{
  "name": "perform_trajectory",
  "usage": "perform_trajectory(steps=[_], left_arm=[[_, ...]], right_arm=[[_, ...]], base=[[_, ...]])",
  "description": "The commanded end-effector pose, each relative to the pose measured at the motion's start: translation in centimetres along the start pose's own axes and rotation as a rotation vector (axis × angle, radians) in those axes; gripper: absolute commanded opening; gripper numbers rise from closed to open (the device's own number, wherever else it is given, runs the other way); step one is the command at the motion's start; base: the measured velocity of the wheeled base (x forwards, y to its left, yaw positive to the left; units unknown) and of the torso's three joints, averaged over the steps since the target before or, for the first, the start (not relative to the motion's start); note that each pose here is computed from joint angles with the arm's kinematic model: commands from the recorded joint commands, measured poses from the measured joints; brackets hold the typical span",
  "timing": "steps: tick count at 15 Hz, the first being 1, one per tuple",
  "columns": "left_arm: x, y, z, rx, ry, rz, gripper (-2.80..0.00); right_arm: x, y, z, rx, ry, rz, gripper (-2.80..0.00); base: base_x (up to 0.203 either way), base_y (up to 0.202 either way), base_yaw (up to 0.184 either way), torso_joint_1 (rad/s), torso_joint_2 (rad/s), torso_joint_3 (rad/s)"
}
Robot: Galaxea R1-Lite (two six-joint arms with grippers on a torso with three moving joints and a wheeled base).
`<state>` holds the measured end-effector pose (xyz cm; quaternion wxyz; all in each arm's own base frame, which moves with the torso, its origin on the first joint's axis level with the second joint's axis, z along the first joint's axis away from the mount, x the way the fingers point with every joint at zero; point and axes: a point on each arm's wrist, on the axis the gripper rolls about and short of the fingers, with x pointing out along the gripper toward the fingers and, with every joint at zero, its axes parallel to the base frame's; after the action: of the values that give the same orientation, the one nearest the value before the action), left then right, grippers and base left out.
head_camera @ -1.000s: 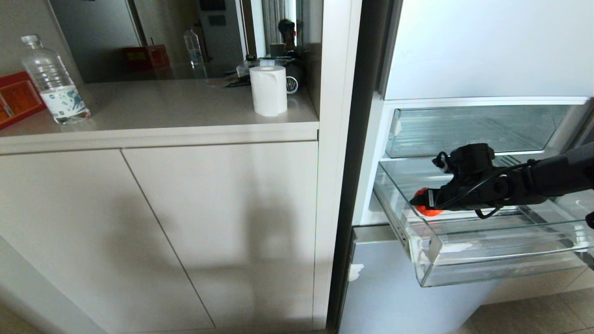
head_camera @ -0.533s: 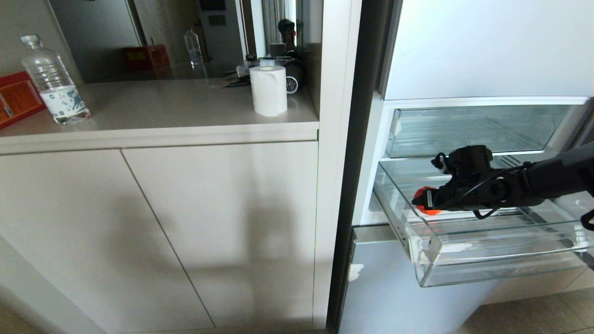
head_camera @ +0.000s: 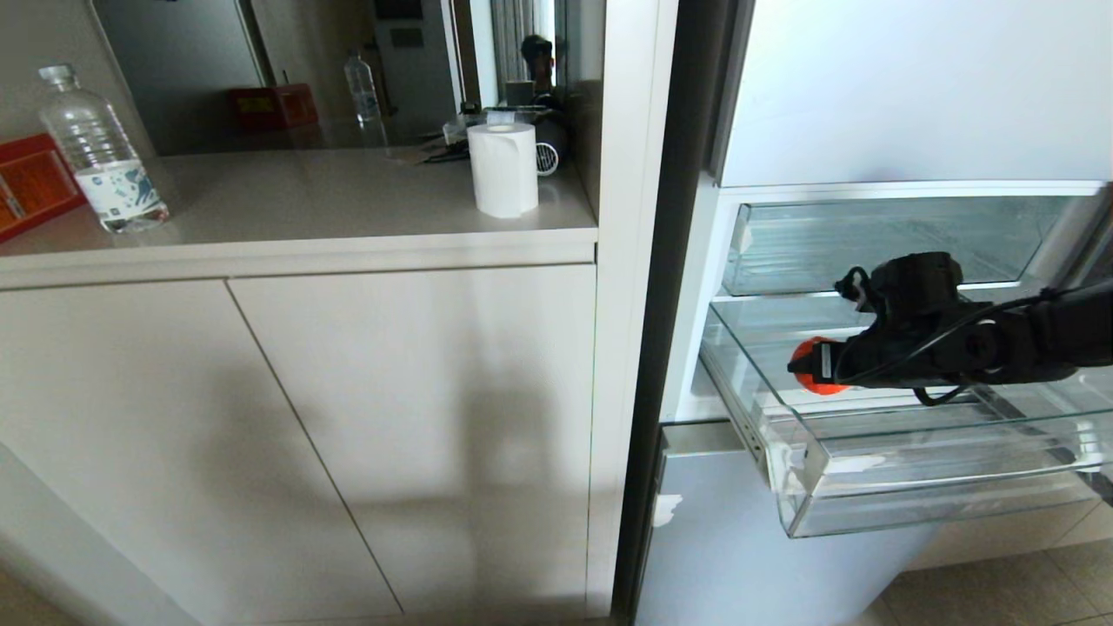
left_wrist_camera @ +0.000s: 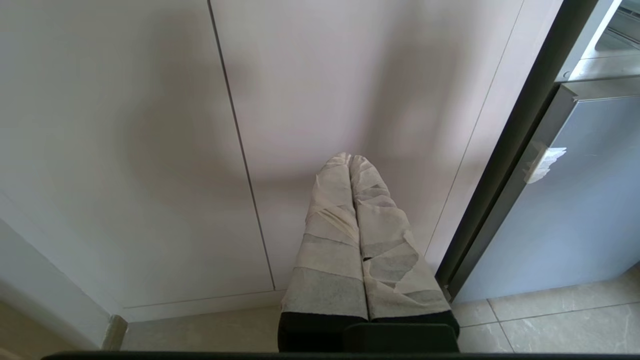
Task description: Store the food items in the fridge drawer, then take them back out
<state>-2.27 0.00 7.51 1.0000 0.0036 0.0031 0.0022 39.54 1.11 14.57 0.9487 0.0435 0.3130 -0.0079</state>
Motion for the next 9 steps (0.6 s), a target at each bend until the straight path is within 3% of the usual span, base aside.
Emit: perform_trajectory(steps=[1,6,9], left_arm=[[0.0,0.0,0.0,0.0,0.0,0.0,-2.8],[0.0,0.0,0.0,0.0,0.0,0.001,-2.8],[0.0,0.0,0.0,0.0,0.0,0.001,-2.8]], right_arm=[[-5.3,0.0,0.8,0.006,-0.074,0.01,-2.8],[-13.3,-0.6,0.2,0.026,-0.182,0.004,-2.8],[-17.6,-1.5,-2.2,0.037,-0.217,-0.045,-2.8]], base=[[0.0,0.0,0.0,0.0,0.0,0.0],[0.0,0.0,0.0,0.0,0.0,0.0],[0.0,0.0,0.0,0.0,0.0,0.0]])
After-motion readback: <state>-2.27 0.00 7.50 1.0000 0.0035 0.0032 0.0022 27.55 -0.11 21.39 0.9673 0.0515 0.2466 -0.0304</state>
